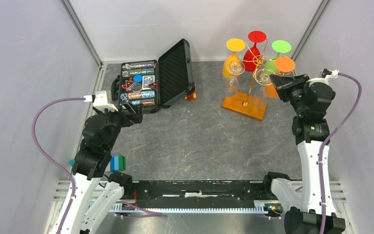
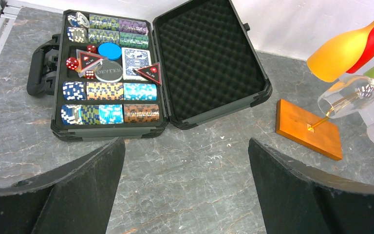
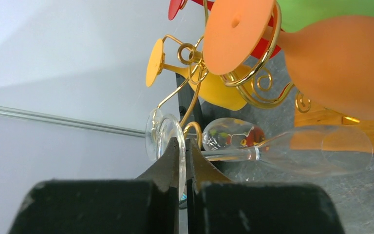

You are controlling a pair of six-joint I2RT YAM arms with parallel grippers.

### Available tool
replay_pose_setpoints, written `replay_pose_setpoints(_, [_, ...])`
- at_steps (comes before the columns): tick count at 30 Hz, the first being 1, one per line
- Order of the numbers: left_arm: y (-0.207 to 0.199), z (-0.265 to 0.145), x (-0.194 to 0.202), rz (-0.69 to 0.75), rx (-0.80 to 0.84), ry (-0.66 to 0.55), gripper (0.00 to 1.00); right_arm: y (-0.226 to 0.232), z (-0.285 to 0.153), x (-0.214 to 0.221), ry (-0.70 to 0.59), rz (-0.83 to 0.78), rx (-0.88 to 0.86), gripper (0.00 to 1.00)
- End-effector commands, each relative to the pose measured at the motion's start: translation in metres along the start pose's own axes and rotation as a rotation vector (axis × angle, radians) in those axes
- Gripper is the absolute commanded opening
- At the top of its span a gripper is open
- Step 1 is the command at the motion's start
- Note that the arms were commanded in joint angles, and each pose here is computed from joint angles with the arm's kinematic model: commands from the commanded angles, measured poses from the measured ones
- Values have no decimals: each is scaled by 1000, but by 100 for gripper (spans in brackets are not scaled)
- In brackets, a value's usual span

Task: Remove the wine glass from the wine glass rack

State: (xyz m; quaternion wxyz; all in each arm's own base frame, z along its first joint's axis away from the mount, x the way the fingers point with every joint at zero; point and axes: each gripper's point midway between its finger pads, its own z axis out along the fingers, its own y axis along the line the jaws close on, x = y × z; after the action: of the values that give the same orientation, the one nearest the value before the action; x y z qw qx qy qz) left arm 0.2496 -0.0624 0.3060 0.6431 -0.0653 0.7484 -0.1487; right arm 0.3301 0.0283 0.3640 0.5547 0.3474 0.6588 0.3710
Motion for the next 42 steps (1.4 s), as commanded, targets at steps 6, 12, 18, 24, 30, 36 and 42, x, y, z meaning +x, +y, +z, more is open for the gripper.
replay_pose_setpoints(6, [1, 1, -15, 18, -9, -63, 100, 41, -10, -6, 6, 47, -144, 0])
replay_pose_setpoints(12, [1, 1, -15, 14, -10, -64, 100, 47, -4, -7, 27, 15, -147, 0])
replay_pose_setpoints(18, [2, 1, -16, 12, -15, -65, 100, 55, 4, -4, 52, 3, -172, 0])
replay_pose_setpoints(24, [2, 0, -15, 11, -14, -72, 100, 58, 14, 7, 86, -2, -178, 0])
replay_pose_setpoints(30, [3, 0, -15, 13, -17, -71, 100, 61, 12, 14, 93, -20, -173, 0])
replay_pose_setpoints(36, [3, 1, -13, 13, -17, -67, 100, 61, 3, 20, 100, -14, -180, 0])
replay_pose_setpoints(42, [3, 1, -12, 12, -15, -64, 100, 68, -9, 26, 116, -3, -206, 0])
